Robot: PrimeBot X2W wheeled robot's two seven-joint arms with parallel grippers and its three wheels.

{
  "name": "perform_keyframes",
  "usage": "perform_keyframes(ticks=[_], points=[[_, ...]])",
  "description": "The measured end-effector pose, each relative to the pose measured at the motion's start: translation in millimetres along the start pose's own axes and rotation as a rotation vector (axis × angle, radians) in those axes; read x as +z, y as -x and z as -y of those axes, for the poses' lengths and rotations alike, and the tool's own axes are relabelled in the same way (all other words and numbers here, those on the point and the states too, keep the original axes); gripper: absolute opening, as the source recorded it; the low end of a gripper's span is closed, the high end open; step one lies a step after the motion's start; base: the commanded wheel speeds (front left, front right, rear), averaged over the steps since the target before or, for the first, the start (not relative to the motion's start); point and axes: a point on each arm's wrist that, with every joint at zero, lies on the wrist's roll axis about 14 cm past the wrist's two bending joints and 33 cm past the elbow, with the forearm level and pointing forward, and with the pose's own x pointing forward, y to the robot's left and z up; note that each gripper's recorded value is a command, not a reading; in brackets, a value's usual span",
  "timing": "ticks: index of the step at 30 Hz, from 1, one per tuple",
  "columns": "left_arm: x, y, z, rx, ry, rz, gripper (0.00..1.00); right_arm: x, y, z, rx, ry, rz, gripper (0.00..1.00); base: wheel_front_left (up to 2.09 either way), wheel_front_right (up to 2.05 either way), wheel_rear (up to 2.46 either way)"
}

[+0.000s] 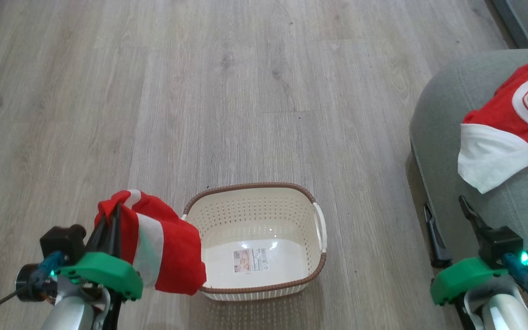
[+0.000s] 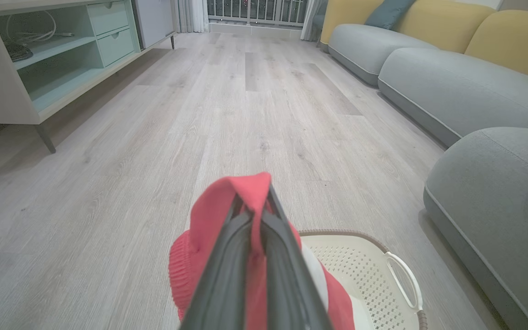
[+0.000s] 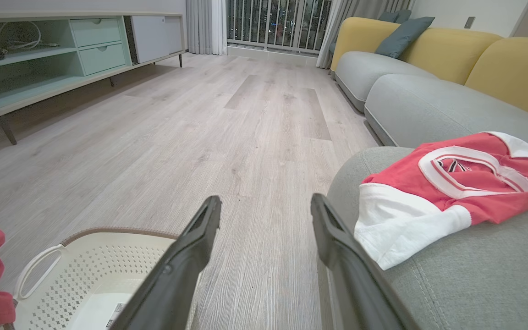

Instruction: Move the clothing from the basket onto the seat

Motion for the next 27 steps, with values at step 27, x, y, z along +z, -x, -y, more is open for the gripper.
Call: perform_keyframes(ticks=[27], points=[[-7,4,-12,0.010,-0.006,-0.011,0.00,-2,-5,-8,0.026,-0.006,-0.007,1.00,0.00,0.00,0.00]])
